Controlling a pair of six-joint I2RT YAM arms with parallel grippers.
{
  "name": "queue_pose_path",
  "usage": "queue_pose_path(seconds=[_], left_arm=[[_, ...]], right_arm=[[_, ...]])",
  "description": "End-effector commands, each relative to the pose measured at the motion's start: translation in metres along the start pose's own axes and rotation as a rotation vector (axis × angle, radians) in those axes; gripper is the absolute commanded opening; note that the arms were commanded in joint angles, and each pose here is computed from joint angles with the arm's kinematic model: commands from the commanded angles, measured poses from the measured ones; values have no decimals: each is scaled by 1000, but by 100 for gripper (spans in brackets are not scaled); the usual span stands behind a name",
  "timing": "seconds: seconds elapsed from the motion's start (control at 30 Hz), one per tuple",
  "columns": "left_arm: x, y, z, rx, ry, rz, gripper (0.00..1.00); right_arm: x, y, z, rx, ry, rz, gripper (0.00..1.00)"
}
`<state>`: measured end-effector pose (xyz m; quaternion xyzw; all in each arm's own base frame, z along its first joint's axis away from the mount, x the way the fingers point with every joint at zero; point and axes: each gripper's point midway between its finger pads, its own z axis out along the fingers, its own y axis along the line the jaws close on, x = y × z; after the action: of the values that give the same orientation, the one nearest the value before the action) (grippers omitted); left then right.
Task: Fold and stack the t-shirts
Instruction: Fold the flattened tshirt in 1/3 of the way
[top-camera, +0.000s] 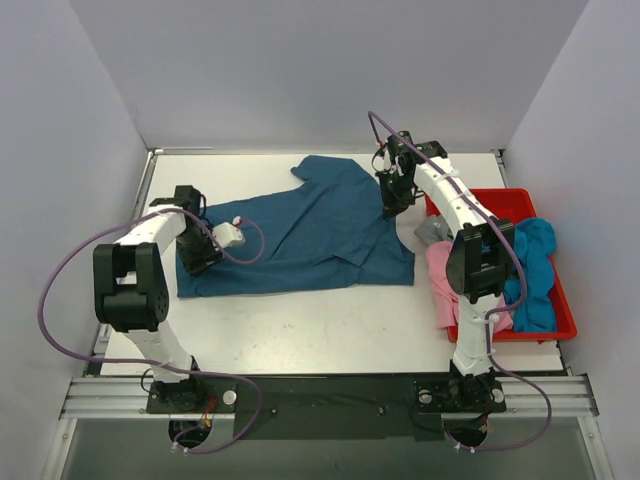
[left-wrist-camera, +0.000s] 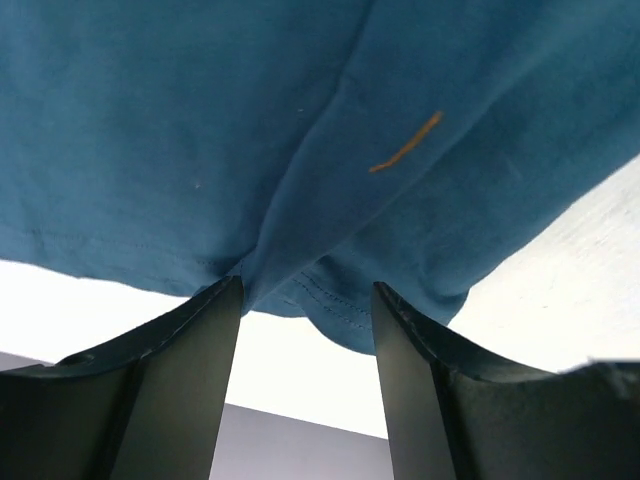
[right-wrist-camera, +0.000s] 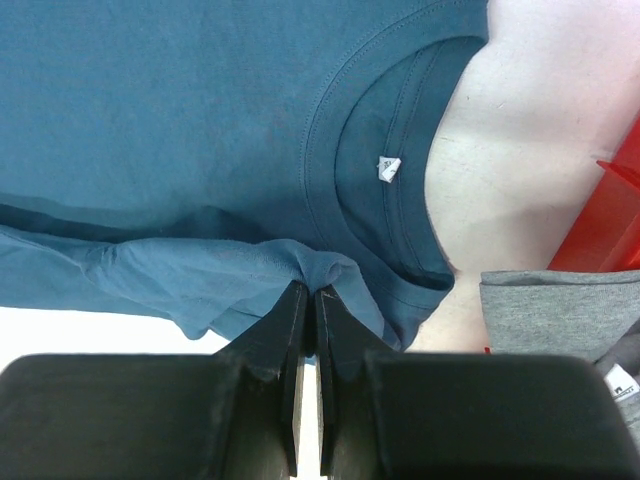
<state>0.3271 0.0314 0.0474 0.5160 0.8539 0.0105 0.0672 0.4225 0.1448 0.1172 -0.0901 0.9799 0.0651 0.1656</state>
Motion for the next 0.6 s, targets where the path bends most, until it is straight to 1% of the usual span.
queue_pose_path(seconds=[0.0, 0.03, 0.1, 0.17, 0.2, 0.23, 0.27, 0.3, 0.33, 0.37, 0.4, 0.43, 0.53, 0.57], left_arm=[[-10, 16, 4, -35, -37, 251, 64], [-7, 22, 9, -47, -14, 238, 64], [-12, 40, 12, -98, -10, 209, 64], [-16, 45, 12, -99, -18, 190, 60], [-16, 45, 13, -95, -18, 187, 54], [-15, 45, 16, -97, -11, 187, 50], [-13, 46, 18, -98, 0, 186, 42], [-9, 42, 22, -83, 13, 184, 38], [-7, 38, 23, -65, 20, 185, 30], [-2, 30, 25, -30, 35, 185, 25], [0, 27, 27, -18, 40, 185, 7], [5, 27, 26, -32, 67, 177, 0], [7, 30, 17, -73, 68, 109, 0], [6, 33, 8, -96, 59, 87, 0]], right_arm=[[4, 0, -3, -7, 13, 23, 0], [4, 0, -3, -10, 13, 23, 0], [6, 1, -5, -16, 13, 24, 0], [8, 1, -7, -16, 14, 20, 0], [10, 0, -6, -14, 18, 19, 0], [9, 0, -6, -13, 17, 17, 0], [10, -2, -5, -7, 19, 19, 0], [9, -4, -5, -3, 17, 20, 0], [9, -5, -6, 2, 16, 26, 0], [7, -8, -6, 5, 11, 36, 0], [4, -9, -7, 5, 1, 49, 0], [1, -10, -9, 1, -10, 67, 0], [-6, -11, -11, -12, -38, 83, 0], [-8, -12, -12, -14, -47, 84, 0]])
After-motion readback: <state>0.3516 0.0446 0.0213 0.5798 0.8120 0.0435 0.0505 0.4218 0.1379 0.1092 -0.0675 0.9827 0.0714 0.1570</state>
